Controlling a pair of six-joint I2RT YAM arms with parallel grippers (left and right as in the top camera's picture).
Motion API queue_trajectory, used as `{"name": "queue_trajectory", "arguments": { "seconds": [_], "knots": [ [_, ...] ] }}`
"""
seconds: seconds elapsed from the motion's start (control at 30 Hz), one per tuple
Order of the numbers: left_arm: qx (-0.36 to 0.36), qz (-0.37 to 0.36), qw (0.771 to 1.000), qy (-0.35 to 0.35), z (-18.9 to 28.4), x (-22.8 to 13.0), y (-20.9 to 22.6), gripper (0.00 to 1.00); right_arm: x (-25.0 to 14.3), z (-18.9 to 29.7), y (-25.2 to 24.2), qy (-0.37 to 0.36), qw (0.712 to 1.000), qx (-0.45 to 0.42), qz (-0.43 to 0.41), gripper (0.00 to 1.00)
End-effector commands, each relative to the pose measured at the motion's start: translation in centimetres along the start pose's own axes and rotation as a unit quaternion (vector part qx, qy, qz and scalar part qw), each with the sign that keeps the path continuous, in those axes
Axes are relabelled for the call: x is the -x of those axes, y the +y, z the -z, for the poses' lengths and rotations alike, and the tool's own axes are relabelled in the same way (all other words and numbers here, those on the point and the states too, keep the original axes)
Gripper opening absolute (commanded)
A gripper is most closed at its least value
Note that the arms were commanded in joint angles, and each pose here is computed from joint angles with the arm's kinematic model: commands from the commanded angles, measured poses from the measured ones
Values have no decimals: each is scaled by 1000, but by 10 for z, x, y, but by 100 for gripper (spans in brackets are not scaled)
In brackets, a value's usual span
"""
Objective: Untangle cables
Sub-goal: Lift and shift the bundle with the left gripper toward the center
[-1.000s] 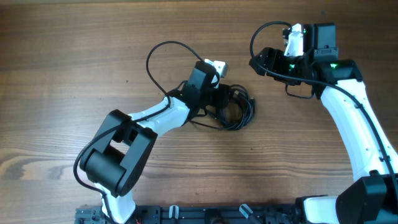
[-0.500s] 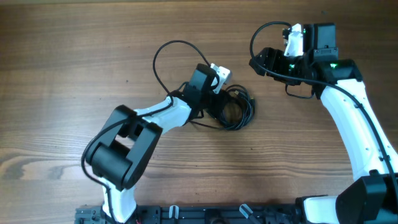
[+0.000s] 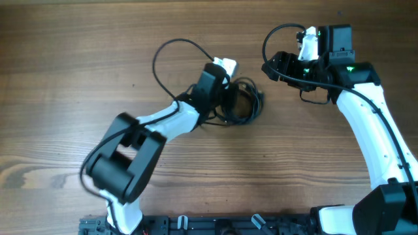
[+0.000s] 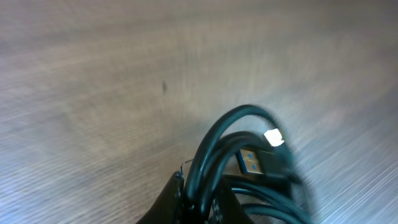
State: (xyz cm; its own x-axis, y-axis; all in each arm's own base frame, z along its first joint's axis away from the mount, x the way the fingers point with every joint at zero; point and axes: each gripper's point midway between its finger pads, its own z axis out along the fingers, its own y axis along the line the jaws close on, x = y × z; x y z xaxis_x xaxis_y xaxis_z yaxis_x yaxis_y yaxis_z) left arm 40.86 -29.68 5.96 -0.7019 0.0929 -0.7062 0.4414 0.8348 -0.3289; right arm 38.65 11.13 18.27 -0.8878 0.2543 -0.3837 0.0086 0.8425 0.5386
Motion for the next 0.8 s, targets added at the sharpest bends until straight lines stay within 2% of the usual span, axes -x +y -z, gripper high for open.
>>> {"name": "queue_trajectory", "arguments": {
  "seconds": [0.0, 0.27, 0.6, 0.77],
  "knots": [
    [-6, 135, 987, -86, 60, 69, -7, 4, -1, -4, -3, 5, 1000, -6, 11, 79],
    [-29, 282, 951, -120, 118, 101, -10, 4, -9, -3, 23, 27, 996, 65, 50, 78],
    [-51, 410, 900, -140, 127, 115, -2, 4, -26, -9, 44, 48, 991, 87, 94, 77],
    [-49, 466, 869, -155, 133, 123, 18, 4, -30, -10, 38, 58, 994, 69, 69, 74]
  ]
}}
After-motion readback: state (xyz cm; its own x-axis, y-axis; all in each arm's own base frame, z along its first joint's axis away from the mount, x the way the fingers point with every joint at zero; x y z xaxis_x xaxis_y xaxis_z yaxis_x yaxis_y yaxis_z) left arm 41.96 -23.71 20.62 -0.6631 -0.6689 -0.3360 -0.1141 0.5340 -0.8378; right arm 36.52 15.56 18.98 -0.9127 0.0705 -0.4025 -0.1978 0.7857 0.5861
